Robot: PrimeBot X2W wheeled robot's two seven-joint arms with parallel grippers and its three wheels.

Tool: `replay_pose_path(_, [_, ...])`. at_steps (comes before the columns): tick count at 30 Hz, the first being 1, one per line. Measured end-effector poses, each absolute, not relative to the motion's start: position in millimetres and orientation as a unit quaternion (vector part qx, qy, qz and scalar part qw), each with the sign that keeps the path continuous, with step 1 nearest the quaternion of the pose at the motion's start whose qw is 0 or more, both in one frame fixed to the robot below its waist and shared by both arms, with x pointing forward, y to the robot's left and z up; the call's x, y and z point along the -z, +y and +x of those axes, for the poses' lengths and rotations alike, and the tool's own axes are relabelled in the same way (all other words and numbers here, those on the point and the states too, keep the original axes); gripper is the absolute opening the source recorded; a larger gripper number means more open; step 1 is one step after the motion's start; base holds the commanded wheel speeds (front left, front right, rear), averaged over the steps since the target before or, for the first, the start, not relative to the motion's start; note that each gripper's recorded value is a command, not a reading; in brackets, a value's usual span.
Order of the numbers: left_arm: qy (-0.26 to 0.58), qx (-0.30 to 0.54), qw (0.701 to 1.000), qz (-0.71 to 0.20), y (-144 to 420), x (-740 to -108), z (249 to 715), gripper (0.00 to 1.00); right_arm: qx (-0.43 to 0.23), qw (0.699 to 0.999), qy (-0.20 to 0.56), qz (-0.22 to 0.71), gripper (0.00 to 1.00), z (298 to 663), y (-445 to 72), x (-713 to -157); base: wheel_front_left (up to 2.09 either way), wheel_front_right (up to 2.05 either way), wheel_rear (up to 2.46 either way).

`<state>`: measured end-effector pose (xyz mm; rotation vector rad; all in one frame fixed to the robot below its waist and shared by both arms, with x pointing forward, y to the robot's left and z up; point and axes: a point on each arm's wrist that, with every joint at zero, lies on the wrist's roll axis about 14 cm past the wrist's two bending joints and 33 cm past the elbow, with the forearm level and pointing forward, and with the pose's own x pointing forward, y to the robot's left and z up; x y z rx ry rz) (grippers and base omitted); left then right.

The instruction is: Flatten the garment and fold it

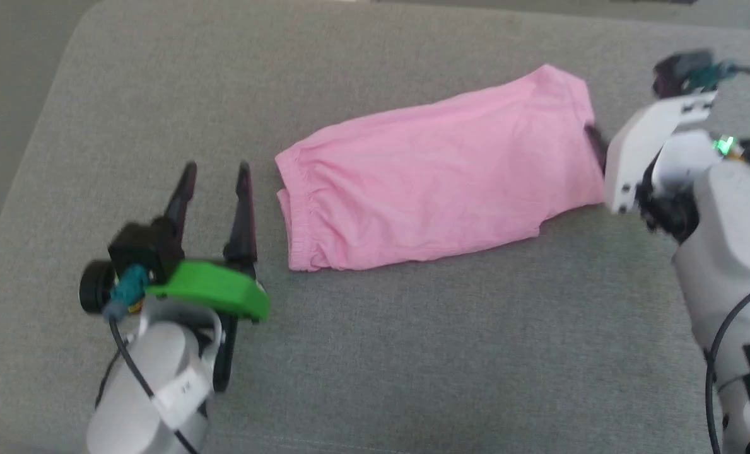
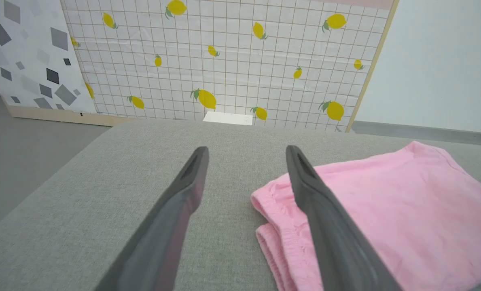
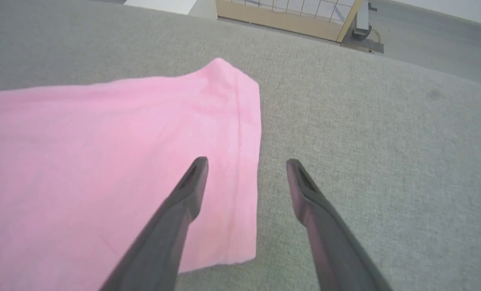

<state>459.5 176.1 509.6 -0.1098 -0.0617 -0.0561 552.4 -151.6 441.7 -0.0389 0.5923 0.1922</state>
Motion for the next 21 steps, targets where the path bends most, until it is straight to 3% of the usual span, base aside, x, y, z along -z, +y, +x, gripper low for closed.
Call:
replay_pose_path(4, [-0.028, 0.028, 0.997, -0.07, 165.3, -505.4, 436.3, 1.0, -0.088, 0.933, 0.347, -0.034, 1.0, 522.9, -157.5, -423.4, 0.0, 0.0, 0.0])
replay_pose_path(21, [0.0, -0.009, 0.996, -0.083, 183.7, -477.8, 438.5, 1.0, -0.12, 0.9, 0.412, -0.077, 1.0, 527.5, -123.0, -369.7, 0.0, 0.0, 0.0])
